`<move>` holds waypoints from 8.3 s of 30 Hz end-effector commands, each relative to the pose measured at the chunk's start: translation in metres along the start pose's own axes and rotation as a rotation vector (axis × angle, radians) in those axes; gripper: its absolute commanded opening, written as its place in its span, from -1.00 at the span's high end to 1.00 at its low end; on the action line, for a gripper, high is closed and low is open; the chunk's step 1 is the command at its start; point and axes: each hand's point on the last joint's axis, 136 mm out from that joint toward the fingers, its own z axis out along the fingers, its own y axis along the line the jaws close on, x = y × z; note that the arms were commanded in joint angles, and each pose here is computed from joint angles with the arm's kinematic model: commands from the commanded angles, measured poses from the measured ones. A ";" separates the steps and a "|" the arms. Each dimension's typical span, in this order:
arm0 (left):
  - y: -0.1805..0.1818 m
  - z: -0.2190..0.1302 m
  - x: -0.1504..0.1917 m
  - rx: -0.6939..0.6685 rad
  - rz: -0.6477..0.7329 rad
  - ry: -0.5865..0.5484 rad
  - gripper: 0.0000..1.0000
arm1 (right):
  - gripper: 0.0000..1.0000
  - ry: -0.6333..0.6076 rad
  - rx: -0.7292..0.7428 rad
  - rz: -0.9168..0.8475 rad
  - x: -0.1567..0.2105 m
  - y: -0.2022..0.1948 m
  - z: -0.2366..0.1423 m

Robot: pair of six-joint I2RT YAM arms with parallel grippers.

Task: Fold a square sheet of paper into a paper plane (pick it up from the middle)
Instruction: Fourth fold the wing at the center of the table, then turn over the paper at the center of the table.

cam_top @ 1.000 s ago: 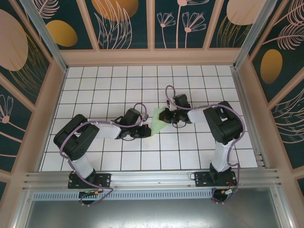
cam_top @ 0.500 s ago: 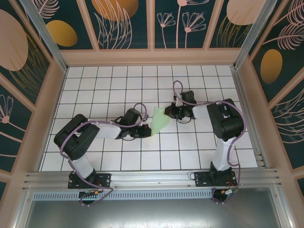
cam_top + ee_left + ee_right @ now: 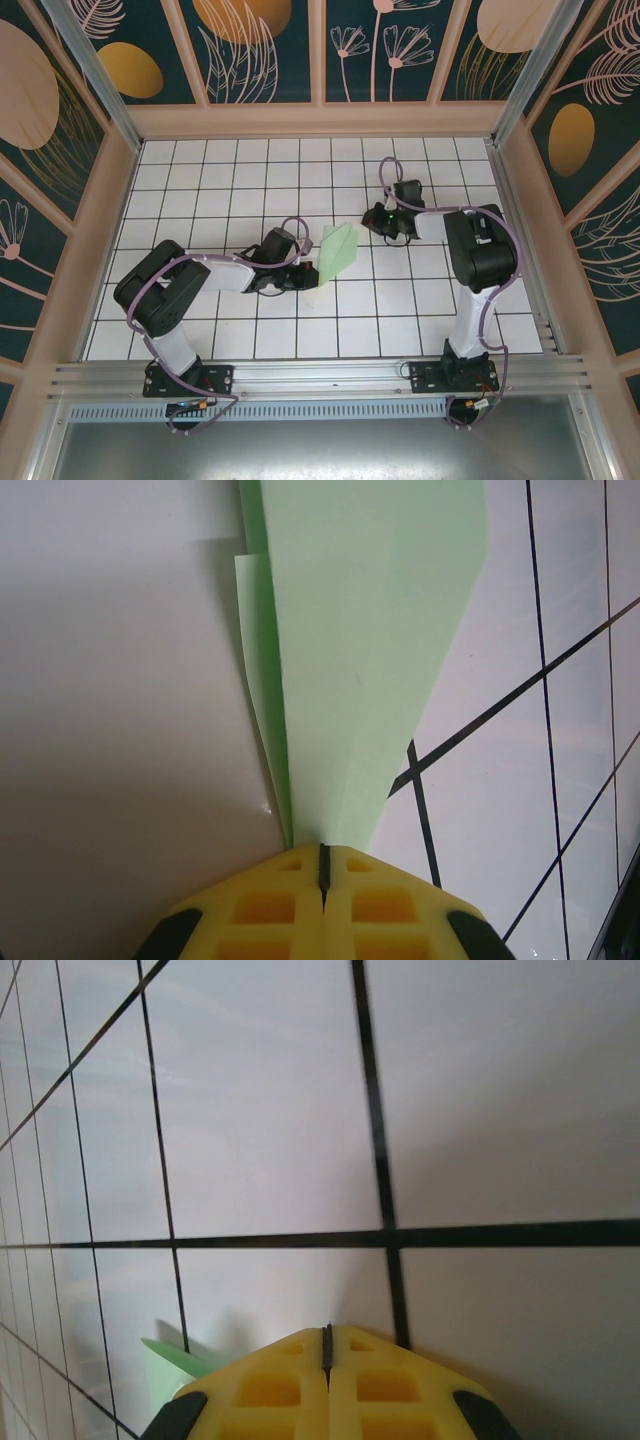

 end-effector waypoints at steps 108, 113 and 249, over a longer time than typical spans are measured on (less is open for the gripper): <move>-0.055 -0.132 -0.097 0.371 -0.165 -0.250 -0.97 | 0.90 -0.016 -0.631 0.023 0.047 0.185 -0.078; -0.070 -0.138 -0.097 0.478 -0.179 -0.242 -0.97 | 0.89 0.014 -0.731 0.029 0.047 0.210 -0.090; 0.064 -0.122 -0.088 0.050 -0.472 -0.334 -0.83 | 0.59 0.134 0.096 -0.225 0.127 0.116 0.046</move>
